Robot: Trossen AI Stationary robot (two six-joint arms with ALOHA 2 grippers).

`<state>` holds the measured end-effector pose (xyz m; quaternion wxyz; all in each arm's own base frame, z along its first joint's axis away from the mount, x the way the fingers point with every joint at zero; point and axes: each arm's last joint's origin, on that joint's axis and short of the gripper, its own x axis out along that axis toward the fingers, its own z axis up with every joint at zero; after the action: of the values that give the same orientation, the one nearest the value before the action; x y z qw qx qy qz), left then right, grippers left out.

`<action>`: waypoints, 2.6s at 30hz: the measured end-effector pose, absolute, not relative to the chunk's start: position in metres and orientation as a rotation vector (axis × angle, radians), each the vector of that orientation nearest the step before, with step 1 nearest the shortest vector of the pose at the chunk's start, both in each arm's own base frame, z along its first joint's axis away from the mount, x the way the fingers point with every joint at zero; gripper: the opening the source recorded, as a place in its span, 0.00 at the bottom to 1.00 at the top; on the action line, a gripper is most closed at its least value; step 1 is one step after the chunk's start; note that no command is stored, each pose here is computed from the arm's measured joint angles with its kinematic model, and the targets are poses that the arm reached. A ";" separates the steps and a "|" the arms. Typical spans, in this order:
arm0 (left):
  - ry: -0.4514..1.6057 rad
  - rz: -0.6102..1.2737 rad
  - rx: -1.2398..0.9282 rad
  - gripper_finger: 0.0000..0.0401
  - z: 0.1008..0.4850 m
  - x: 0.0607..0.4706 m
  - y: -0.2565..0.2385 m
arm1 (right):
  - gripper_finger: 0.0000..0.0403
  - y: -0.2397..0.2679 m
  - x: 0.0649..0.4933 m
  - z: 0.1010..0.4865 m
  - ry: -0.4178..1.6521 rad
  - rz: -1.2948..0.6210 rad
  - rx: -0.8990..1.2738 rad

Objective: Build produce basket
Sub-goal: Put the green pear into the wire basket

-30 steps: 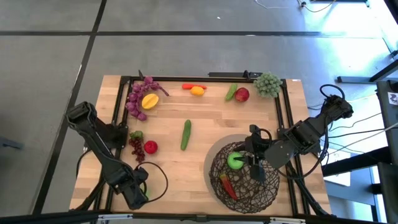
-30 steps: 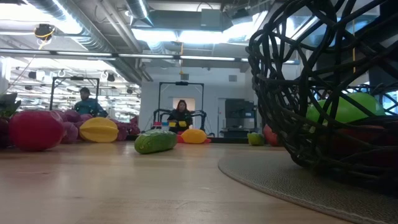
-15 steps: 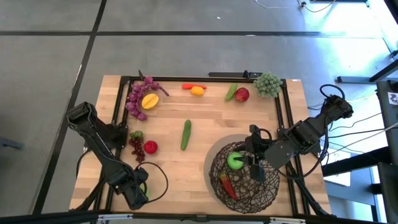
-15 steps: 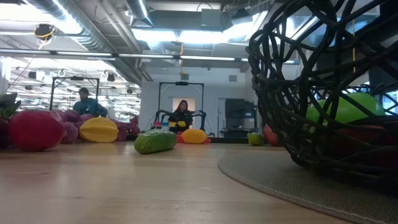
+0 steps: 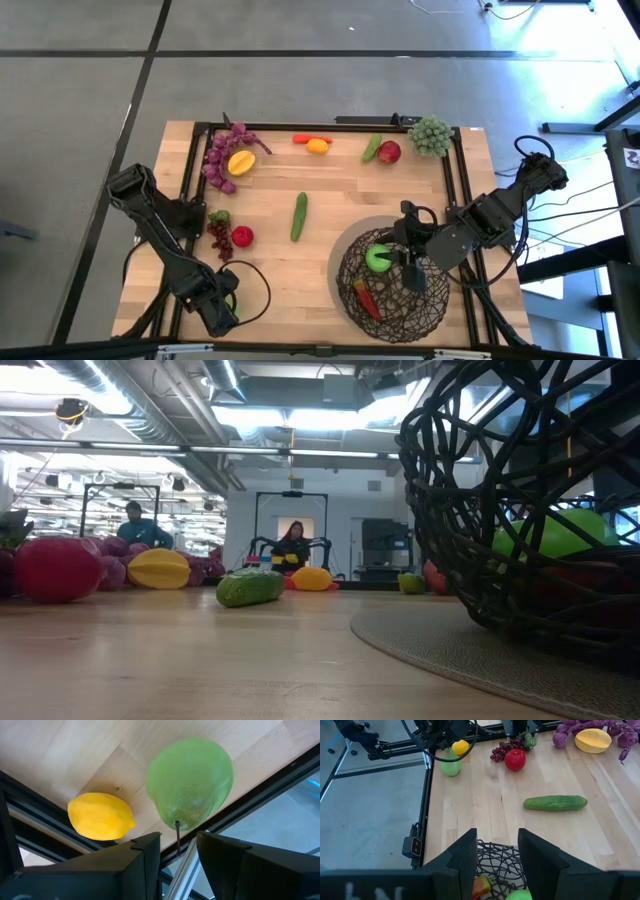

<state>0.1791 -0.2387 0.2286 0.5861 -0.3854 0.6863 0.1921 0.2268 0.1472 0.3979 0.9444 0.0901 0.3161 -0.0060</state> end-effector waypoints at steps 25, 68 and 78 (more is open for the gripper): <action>1.600 0.389 -0.874 0.00 0.230 0.186 -0.234 | 0.34 0.147 0.227 0.398 0.644 -0.011 0.180; 0.906 0.053 -0.624 0.00 0.375 0.310 -0.111 | 0.34 0.122 0.193 0.398 0.788 -0.113 0.097; 0.661 -0.038 -0.568 0.00 0.381 0.350 -0.090 | 0.34 0.103 0.170 0.407 0.767 -0.207 0.104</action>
<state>0.3499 -0.0897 0.3808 0.9064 -0.2751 0.3200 -0.0182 0.1698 0.1030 0.4065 0.9209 0.0505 0.3732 -0.1009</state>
